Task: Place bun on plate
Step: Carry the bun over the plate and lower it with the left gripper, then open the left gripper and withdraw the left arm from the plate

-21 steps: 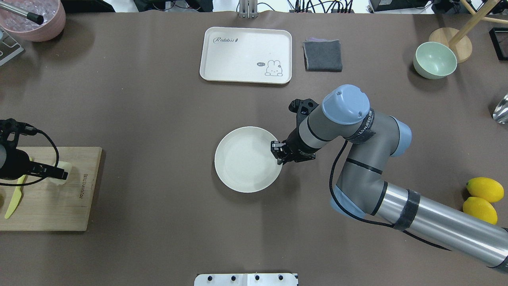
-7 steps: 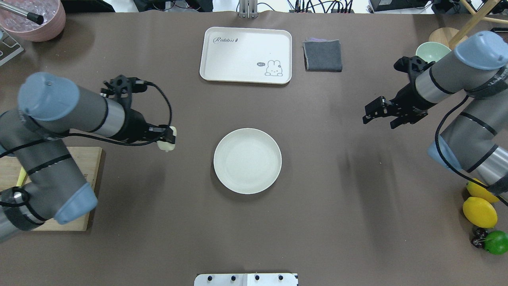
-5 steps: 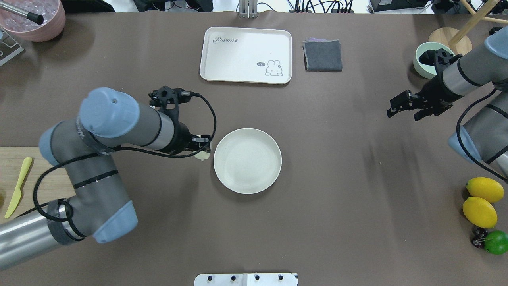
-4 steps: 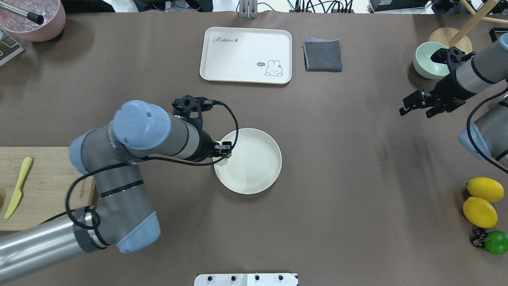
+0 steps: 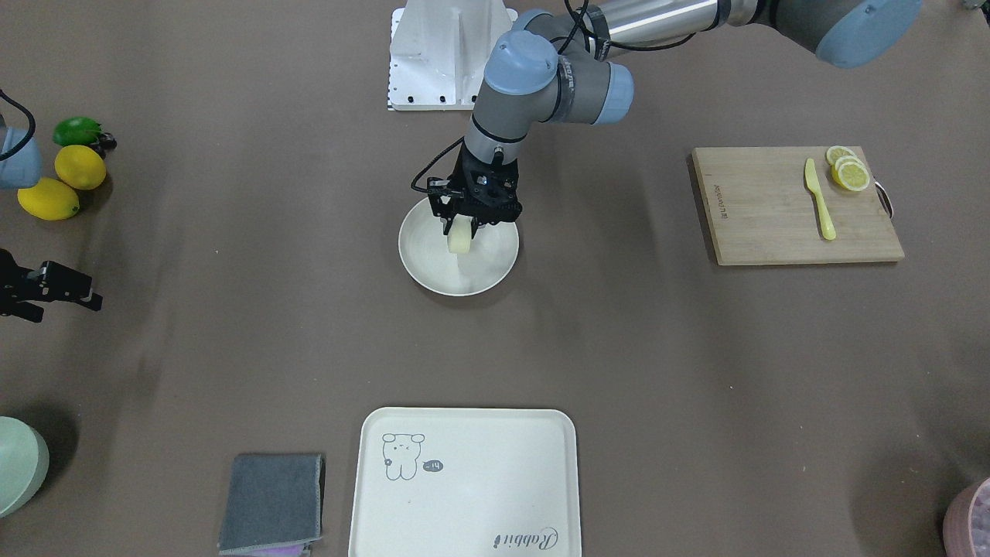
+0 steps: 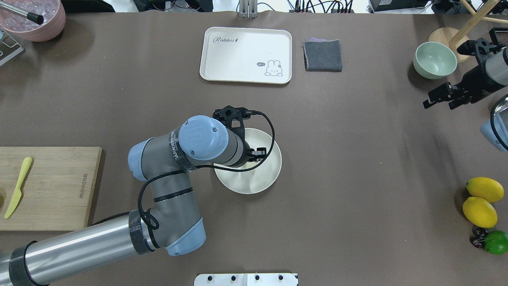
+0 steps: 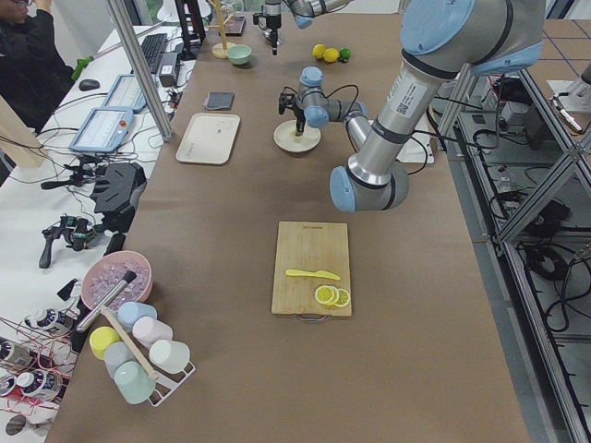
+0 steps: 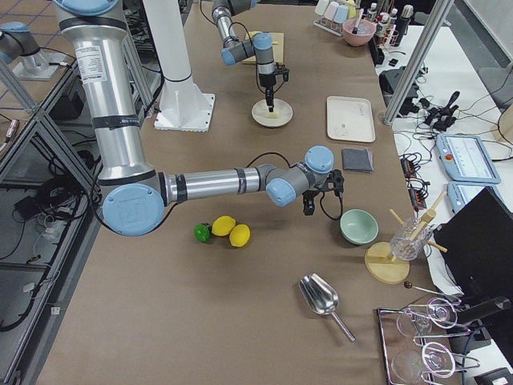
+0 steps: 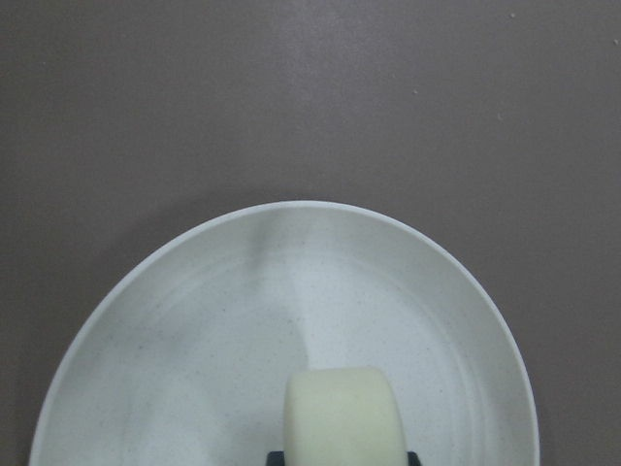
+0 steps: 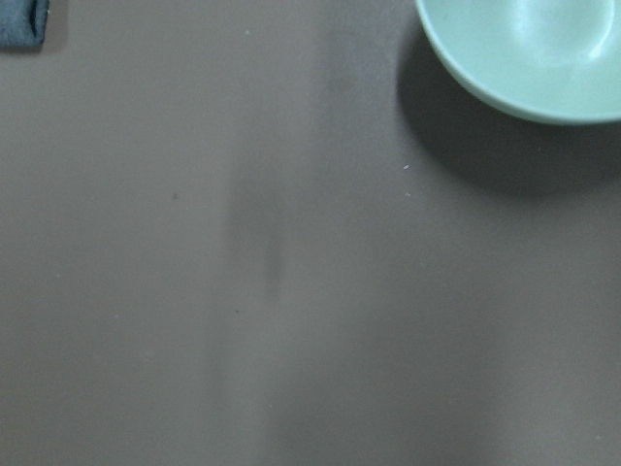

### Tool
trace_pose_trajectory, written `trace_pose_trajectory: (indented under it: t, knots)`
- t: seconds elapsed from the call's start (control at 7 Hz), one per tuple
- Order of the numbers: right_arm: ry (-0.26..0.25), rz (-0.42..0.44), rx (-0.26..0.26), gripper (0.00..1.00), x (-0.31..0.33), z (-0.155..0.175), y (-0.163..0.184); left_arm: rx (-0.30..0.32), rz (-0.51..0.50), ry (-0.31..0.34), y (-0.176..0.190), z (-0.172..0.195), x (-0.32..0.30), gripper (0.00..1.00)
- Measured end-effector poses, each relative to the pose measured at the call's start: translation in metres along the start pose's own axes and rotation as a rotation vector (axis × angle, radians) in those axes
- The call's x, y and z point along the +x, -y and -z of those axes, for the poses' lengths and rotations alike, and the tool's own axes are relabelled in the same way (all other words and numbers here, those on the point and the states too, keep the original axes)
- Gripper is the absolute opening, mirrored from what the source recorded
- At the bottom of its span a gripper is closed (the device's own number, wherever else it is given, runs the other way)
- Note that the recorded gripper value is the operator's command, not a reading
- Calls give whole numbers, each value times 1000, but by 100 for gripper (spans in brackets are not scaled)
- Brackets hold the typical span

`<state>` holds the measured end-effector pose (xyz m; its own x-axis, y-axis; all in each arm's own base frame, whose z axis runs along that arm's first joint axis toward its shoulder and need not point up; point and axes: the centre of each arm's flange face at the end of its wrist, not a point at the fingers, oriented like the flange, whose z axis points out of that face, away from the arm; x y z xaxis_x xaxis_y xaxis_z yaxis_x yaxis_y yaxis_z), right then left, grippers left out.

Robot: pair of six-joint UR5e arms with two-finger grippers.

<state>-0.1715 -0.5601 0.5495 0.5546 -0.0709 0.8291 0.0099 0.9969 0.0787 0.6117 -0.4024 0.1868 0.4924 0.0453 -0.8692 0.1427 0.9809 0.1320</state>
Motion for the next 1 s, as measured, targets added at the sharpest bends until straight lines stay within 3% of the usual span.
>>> trace_pose_trajectory:
  t: [0.14,0.29,0.43,0.71,1.0]
  knots:
    - [9,-6,15,100,3,11,3,0,-1,4,-2,-2,-1,73]
    - [14,-7,23,100,5,17,4,1,-1,4,-2,-2,-1,93]
    - [16,-8,25,100,6,19,3,9,0,-3,3,7,0,97]
    - [9,-7,47,100,18,31,5,37,2,28,40,63,-11,97]
    - [-53,62,86,100,62,57,13,-19,-107,124,112,145,-111,97]
